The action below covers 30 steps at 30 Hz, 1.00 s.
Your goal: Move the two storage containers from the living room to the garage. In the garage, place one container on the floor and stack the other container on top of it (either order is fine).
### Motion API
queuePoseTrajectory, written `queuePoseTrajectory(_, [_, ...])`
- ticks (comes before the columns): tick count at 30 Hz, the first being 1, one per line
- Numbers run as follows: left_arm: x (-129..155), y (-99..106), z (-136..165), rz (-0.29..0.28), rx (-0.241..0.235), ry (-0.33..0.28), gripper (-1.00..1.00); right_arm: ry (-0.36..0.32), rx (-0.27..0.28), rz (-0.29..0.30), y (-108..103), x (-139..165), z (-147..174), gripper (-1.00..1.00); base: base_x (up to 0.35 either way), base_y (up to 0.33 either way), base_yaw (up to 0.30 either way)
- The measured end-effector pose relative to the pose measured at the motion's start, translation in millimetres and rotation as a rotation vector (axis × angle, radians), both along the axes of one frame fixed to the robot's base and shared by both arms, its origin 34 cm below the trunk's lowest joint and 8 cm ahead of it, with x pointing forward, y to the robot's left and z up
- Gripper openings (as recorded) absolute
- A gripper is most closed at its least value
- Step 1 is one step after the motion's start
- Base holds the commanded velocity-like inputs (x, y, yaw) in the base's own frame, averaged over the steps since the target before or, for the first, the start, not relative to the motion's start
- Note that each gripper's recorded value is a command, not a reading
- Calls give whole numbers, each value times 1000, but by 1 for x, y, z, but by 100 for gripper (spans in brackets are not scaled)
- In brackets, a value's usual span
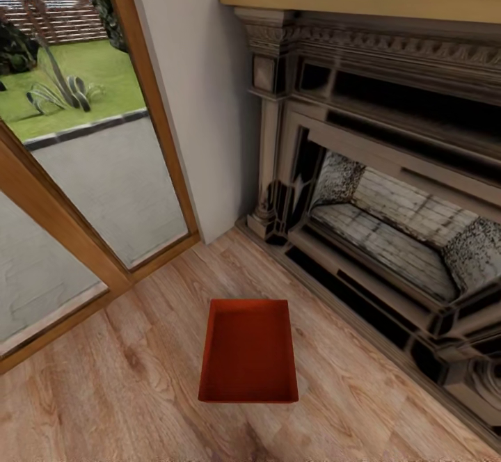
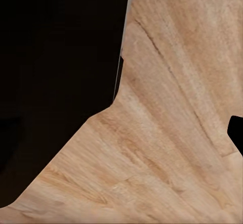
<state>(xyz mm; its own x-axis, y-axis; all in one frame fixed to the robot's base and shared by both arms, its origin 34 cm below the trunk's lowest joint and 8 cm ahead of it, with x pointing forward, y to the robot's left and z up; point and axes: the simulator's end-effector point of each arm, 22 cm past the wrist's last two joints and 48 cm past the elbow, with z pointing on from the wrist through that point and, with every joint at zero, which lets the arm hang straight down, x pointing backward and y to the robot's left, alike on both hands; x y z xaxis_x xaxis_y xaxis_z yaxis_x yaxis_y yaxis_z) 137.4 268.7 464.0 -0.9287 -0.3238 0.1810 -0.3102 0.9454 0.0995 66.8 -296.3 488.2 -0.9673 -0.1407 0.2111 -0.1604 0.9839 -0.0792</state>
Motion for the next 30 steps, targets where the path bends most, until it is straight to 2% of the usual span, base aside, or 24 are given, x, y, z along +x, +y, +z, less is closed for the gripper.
queuePoseTrajectory(30, [-5, -1, 1, 6, 1, 15, 100, 2, 9, 6, 0, -1, 0, 100, 0, 0, 0])
